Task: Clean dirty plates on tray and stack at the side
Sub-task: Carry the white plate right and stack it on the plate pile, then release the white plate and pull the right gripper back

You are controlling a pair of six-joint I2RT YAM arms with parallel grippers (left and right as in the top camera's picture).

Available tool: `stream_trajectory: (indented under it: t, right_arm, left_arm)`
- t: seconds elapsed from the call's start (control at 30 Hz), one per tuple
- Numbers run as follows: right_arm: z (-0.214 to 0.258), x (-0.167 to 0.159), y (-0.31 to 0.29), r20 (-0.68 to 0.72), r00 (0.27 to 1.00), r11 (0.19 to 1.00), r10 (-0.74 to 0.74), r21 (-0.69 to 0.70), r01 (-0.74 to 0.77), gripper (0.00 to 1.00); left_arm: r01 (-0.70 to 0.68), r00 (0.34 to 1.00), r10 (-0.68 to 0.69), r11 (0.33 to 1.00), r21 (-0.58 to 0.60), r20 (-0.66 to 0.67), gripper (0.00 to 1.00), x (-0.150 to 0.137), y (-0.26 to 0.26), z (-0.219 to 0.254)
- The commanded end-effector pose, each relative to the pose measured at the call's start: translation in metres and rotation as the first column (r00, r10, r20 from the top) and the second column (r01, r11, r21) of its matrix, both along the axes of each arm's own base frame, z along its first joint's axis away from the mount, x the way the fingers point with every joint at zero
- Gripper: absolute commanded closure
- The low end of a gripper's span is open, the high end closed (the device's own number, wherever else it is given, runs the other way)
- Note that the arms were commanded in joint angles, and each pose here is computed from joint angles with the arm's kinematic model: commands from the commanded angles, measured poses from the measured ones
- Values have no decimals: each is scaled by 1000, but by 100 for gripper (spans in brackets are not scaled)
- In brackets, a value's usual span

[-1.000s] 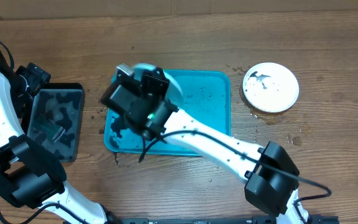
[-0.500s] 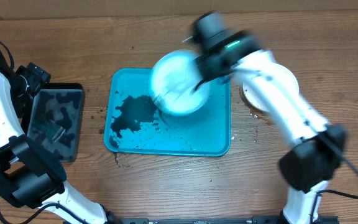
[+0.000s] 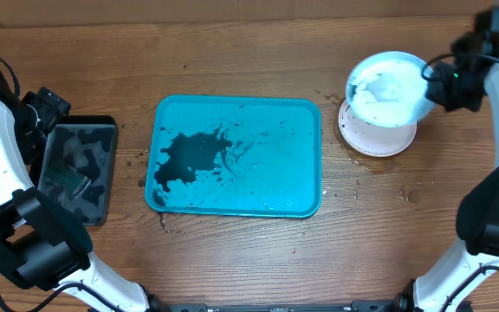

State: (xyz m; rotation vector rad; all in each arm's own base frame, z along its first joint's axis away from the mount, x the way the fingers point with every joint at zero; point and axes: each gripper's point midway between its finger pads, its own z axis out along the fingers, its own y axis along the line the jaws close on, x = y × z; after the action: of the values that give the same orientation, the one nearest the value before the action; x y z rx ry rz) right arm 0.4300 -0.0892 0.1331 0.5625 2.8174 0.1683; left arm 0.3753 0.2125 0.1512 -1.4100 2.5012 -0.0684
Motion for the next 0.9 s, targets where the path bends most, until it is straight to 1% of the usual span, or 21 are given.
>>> stream_trajectory:
  t: [0.0,0.17,0.27,0.3,0.33,0.37,0.4,0.43,0.47,0.5,0.6,0.63,0.77,0.87]
  right_arm:
    - [-12,-7,1,11,999,997,-42,58,42,96]
    - [-45,-14,2,-10,998,996,-60,65,61,96]
    - [-53,-16,4,-17,997,994,-77,75,78,89]
    - [-54,-16,7,-17,997,994,-72,86,73,86]
    - [-54,-16,10,-16,998,993,-68,98,69,79]
    - [-53,-16,14,-14,998,991,-61,115,62,69]
    - [-51,-13,23,-2,999,987,-45,155,44,64]
    - [-49,-12,29,6,999,983,-35,181,34,63]
    - [-47,-10,36,16,1000,977,-23,214,19,58]
    - [-44,-9,42,24,1000,972,-14,235,8,56]
    - [-29,-6,61,60,998,957,22,288,-38,42]
    - [-21,-5,68,79,996,954,37,295,-59,39]
    - [16,-6,96,175,978,951,110,268,-155,31]
    - [48,-17,120,235,954,942,185,235,-240,28]
  left_arm:
    - [26,1000,-26,1000,-1,6,0,5,-5,1]
    - [26,1000,-26,1000,-1,6,0,5,-5,1]
    - [26,1000,-26,1000,-1,6,0,5,-5,1]
    - [26,1000,-26,1000,-1,6,0,5,-5,1]
    - [26,1000,-26,1000,-1,6,0,5,-5,1]
    - [26,1000,-26,1000,-1,6,0,5,-5,1]
    - [26,1000,-26,1000,-1,6,0,5,-5,1]
    - [28,1000,-28,1000,-1,6,0,5,-6,1]
    - [28,1000,-28,1000,-1,6,0,5,-6,1]
    - [28,1000,-28,1000,-1,6,0,5,-6,1]
    - [28,1000,-28,1000,-1,6,0,5,-6,1]
    - [28,1000,-28,1000,-1,6,0,5,-6,1]
    - [26,1000,-26,1000,-1,6,0,5,-5,1]
    - [26,1000,-26,1000,-1,6,0,5,-5,1]
